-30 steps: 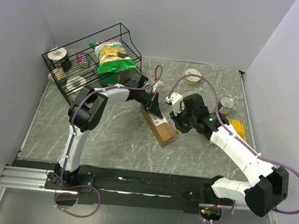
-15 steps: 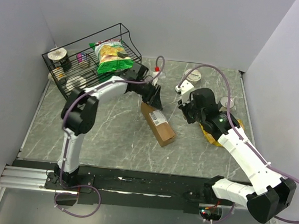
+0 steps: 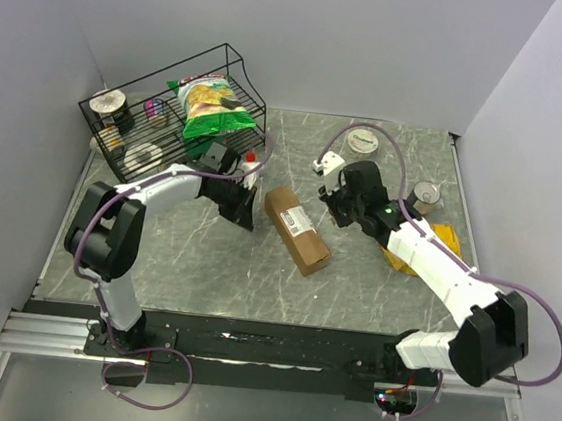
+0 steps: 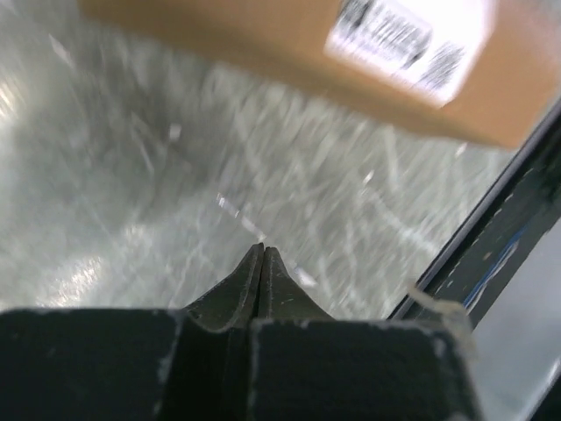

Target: Unpack the express box

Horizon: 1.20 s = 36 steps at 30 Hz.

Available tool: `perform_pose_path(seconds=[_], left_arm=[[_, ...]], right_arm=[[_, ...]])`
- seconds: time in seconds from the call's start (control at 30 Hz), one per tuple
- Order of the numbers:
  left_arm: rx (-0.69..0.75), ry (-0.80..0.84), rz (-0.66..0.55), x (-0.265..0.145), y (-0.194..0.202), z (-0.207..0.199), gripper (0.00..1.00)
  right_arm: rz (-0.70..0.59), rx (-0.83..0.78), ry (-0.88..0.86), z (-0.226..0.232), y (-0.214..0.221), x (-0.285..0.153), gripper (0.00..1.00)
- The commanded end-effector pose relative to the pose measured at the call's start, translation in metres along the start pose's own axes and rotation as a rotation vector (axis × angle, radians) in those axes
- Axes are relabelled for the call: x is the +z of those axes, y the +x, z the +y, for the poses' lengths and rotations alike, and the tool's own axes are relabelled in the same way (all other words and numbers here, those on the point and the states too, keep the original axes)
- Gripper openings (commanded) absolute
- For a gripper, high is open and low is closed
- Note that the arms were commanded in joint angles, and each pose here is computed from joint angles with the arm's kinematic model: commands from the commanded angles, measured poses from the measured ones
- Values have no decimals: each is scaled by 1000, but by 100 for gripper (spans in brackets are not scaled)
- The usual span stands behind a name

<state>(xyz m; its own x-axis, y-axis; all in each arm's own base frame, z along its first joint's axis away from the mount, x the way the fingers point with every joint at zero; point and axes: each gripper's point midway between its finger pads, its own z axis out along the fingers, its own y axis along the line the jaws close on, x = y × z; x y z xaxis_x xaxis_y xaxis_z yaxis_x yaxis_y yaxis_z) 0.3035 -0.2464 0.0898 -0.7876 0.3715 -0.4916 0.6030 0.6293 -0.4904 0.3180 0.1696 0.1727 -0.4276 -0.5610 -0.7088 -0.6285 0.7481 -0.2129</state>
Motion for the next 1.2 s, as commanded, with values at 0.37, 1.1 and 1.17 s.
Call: perform_pose_path(seconds=[0.37, 1.1, 1.17], left_arm=[[17, -147, -77, -45, 7, 43, 1], [-119, -80, -273, -104, 17, 56, 25], [-134, -41, -272, -95, 19, 45, 48]], right_arm=[[-87, -103, -167, 53, -46, 13, 0], [-183, -266, -292, 130, -80, -30, 0], [-191, -246, -251, 114, -79, -35, 0]])
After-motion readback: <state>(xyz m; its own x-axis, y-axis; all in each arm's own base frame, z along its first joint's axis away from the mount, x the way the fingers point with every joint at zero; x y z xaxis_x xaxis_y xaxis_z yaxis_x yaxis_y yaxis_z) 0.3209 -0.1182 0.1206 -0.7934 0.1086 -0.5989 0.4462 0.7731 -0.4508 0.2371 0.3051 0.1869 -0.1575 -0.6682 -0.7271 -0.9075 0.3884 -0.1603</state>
